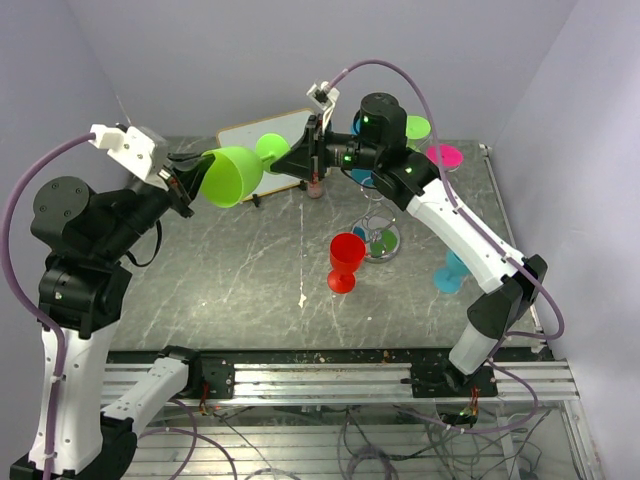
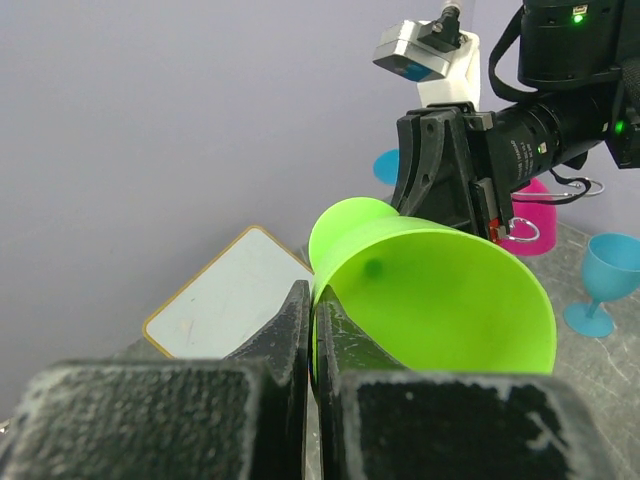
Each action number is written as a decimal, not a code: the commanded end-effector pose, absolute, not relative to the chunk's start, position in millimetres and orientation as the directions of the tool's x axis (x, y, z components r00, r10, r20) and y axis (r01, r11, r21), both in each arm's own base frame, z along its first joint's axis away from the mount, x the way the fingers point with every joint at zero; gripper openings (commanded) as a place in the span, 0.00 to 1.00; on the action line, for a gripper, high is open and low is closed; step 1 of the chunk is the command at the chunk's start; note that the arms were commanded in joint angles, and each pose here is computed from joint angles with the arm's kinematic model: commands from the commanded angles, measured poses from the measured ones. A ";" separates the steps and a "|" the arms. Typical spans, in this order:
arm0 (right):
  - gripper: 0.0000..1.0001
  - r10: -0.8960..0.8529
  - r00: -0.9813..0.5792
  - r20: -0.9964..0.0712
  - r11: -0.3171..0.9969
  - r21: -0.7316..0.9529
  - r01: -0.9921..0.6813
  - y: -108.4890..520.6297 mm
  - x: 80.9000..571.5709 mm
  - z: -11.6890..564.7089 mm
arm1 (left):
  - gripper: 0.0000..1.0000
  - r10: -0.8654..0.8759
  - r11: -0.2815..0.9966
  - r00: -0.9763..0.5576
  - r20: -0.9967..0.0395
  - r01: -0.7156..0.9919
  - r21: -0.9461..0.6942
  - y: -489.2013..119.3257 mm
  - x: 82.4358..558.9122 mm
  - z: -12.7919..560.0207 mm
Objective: Place the wine glass upside down on the wine glass rack
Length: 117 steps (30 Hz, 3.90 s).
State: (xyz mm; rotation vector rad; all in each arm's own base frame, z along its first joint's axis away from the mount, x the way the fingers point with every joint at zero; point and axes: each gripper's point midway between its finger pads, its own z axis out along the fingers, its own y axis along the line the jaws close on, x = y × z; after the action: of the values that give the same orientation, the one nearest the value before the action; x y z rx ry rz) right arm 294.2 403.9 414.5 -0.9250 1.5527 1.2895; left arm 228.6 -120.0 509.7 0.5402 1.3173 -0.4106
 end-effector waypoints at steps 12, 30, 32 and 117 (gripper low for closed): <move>0.00 -0.070 -0.018 -0.997 0.448 -0.015 -0.894 360.7 327.0 443.7 | 0.64 -0.006 0.869 0.189 -0.982 0.487 0.089 -98.8 212.9 505.6; 0.00 -0.717 0.374 -0.589 0.330 -0.758 -0.562 270.7 342.5 422.5 | 0.91 0.271 0.935 0.078 -0.960 0.216 0.281 -34.0 203.4 451.8; 0.00 -0.786 0.342 -0.515 0.319 -0.812 -0.489 259.0 350.3 416.9 | 0.92 0.281 0.934 0.047 -0.959 0.215 0.284 -32.1 207.0 442.7; 0.05 -0.984 0.132 -0.119 0.097 -0.982 -0.162 241.8 408.3 393.5 | 0.91 0.237 0.897 -0.017 -0.971 0.387 0.212 -62.5 236.2 405.5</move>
State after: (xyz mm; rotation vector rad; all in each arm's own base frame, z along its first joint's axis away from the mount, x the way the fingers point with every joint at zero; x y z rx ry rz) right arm 408.3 228.7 389.6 -1.3173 1.3047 -0.9618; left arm 236.2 -59.5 398.5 0.4780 1.6441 -0.1186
